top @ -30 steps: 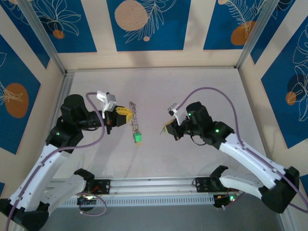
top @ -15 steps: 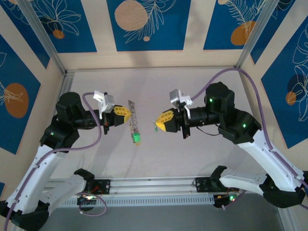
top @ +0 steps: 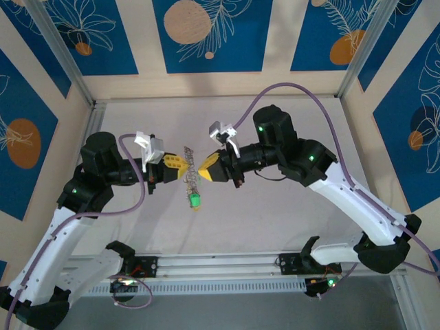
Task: Put the keys on the keyring
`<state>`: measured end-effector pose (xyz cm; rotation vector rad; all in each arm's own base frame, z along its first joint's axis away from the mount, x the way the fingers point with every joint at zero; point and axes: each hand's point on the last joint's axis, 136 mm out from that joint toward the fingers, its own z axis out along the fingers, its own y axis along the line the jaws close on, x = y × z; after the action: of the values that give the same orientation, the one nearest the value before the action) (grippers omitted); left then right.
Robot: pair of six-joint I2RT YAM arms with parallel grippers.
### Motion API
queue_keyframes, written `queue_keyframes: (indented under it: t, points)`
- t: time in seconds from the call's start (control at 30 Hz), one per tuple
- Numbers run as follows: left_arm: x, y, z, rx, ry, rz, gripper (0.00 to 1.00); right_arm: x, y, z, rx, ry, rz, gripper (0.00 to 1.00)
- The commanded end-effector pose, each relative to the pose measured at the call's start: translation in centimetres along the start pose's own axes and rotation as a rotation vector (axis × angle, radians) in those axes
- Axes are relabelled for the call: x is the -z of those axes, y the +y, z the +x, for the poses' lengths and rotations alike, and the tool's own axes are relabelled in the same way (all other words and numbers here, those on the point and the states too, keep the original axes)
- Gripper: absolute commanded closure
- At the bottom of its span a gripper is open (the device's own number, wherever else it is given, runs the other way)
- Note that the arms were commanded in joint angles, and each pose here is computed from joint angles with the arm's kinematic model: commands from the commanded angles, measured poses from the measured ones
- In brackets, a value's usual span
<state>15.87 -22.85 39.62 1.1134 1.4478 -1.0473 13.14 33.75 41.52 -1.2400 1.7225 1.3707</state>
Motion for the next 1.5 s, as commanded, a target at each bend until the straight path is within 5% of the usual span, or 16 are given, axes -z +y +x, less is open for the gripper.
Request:
queue_keyframes:
  t: [0.0,1.47]
  points:
    - [0.7,-1.7,-2.3,-0.096,-0.051,0.045,1.0,0.2,0.2,-0.8,-0.009,-0.007,0.014,1.0]
    - [1.1,-2.5,-2.0,-0.145,-0.043,0.034,1.0,-1.6,-5.7,0.4,-0.225,0.083,0.143,1.0]
